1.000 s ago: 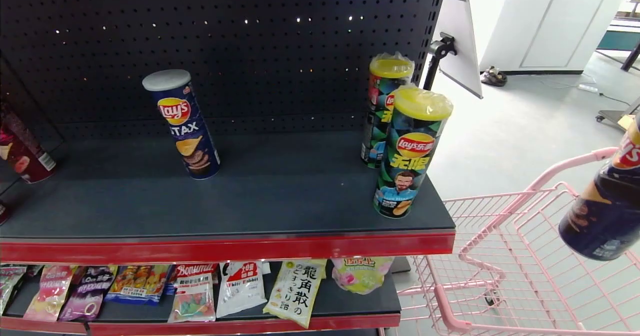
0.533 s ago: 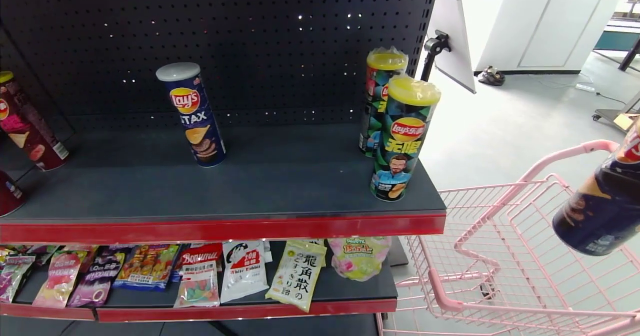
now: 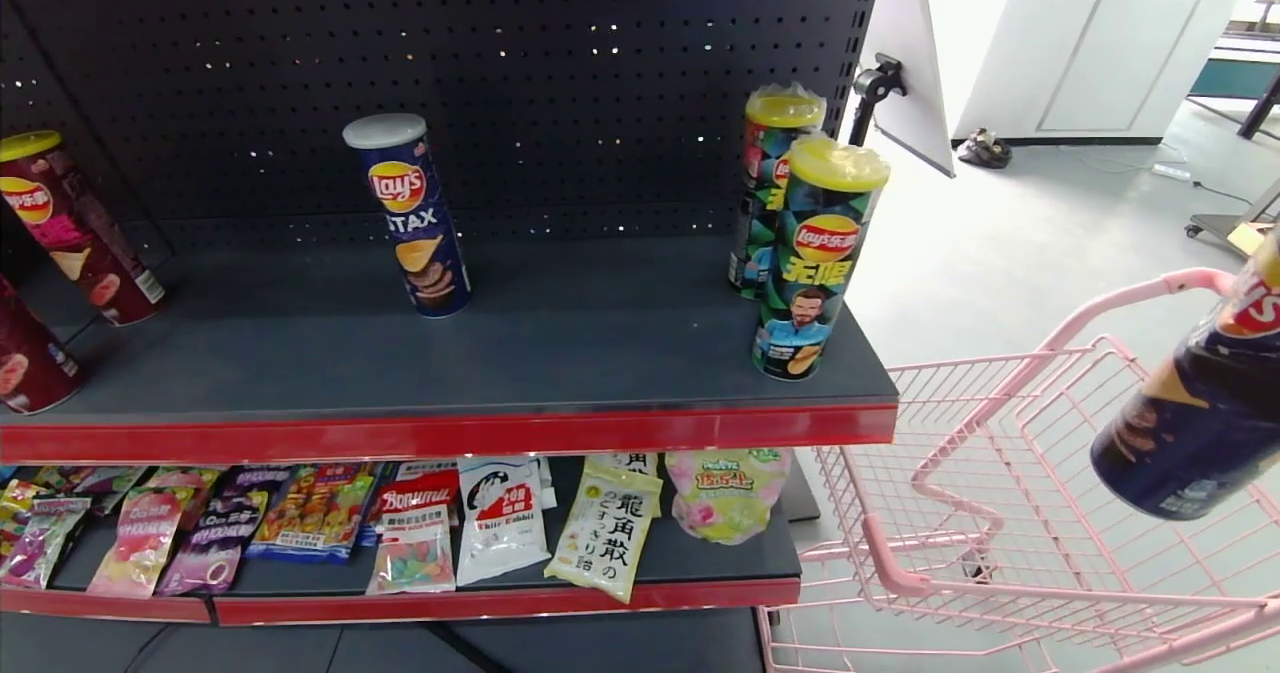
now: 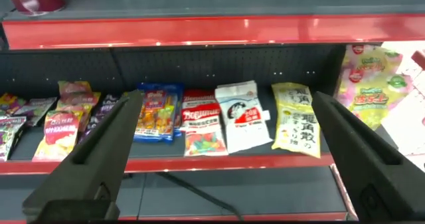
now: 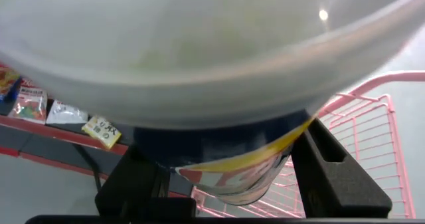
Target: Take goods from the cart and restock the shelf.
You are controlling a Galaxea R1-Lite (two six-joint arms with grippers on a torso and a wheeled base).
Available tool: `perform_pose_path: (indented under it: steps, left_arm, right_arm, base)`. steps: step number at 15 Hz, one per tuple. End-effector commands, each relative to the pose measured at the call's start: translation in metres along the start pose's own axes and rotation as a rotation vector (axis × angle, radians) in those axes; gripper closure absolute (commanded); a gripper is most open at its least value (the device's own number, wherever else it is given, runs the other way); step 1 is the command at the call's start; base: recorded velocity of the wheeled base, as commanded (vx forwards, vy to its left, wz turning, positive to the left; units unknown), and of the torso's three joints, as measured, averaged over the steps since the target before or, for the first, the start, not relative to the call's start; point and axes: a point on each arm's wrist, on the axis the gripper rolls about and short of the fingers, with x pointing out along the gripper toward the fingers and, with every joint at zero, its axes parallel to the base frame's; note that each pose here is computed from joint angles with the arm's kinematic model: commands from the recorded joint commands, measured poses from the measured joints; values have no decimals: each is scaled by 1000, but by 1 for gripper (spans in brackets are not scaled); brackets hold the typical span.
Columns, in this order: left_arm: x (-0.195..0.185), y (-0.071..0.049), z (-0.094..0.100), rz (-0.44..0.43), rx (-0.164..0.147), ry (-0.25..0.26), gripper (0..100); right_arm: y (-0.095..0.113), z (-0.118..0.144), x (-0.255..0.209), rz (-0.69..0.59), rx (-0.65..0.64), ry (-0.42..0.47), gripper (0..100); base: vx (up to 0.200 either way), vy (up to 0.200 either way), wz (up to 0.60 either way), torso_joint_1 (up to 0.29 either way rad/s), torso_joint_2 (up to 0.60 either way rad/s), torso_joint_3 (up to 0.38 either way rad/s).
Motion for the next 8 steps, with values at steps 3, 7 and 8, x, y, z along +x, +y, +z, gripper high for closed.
perform_pose_path:
  steps: [3,7,8]
  left_arm:
    - [0,0,0,1,0,1,0]
    - [0,0,0,1,0,1,0]
    - [0,0,0,1,-1,1,0]
  right_arm:
    - [1,-1,-7,40,1,-18,100]
    - [1,-6,-9,51,1,-16,100]
    - [1,-6,-9,52,1,-13,100]
  base:
    - [0,200,0,7,1,4]
    - [0,200,0,2,6,1]
    - [0,200,0,-2,2,7]
